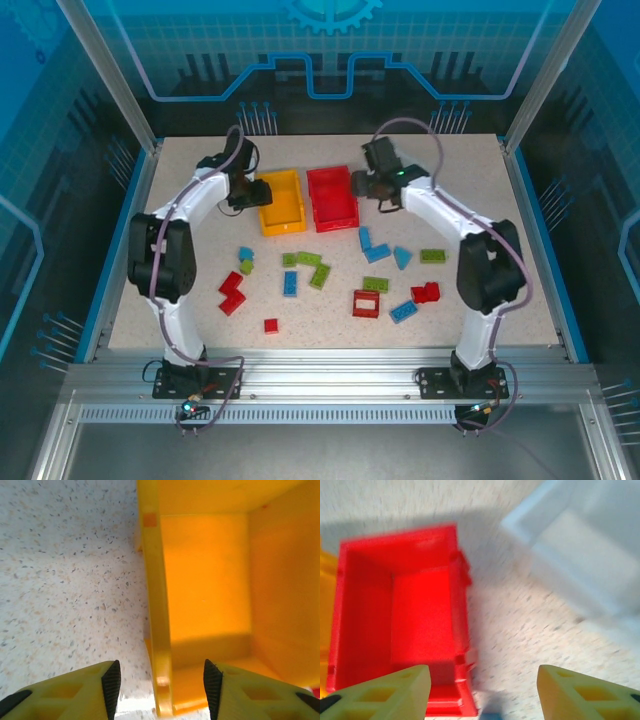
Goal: Sort the legos into containers by color
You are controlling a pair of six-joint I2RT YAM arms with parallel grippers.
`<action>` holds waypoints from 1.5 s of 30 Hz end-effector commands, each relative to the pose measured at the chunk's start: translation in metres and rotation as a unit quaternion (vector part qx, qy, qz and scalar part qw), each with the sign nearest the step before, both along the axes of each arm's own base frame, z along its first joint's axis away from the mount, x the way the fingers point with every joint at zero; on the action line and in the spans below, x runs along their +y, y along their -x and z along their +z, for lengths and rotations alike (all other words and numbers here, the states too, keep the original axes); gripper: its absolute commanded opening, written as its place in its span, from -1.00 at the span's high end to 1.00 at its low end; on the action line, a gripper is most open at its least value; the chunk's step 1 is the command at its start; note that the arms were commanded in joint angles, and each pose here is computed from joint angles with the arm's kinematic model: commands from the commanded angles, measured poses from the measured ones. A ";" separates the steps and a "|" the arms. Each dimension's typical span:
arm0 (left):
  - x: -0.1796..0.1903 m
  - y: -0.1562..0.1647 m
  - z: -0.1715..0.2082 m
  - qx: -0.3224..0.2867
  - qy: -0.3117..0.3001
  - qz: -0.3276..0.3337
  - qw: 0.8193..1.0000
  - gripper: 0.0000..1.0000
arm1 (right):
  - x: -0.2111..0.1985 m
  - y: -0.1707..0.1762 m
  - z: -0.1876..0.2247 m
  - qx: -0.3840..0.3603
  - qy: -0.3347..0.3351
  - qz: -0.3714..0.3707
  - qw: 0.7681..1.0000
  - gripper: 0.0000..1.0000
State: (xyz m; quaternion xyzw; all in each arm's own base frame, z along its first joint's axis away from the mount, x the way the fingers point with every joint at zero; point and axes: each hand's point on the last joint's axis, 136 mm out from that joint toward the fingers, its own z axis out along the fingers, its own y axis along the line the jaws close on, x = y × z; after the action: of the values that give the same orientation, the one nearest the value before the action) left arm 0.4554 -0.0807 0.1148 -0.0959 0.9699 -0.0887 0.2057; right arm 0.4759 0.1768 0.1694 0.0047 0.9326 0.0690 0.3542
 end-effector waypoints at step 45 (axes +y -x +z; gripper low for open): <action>-0.250 0.124 0.094 -0.222 0.188 -0.152 0.944 -0.19 | -0.134 -0.102 -0.069 0.074 0.036 0.047 0.995 0.74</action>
State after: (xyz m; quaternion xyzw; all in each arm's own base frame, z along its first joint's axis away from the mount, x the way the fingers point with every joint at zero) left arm 0.3378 -0.3444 0.2017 0.0469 0.8671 -0.3346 0.3660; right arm 0.5874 0.0317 0.0749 -0.0434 0.9613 0.0671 0.2638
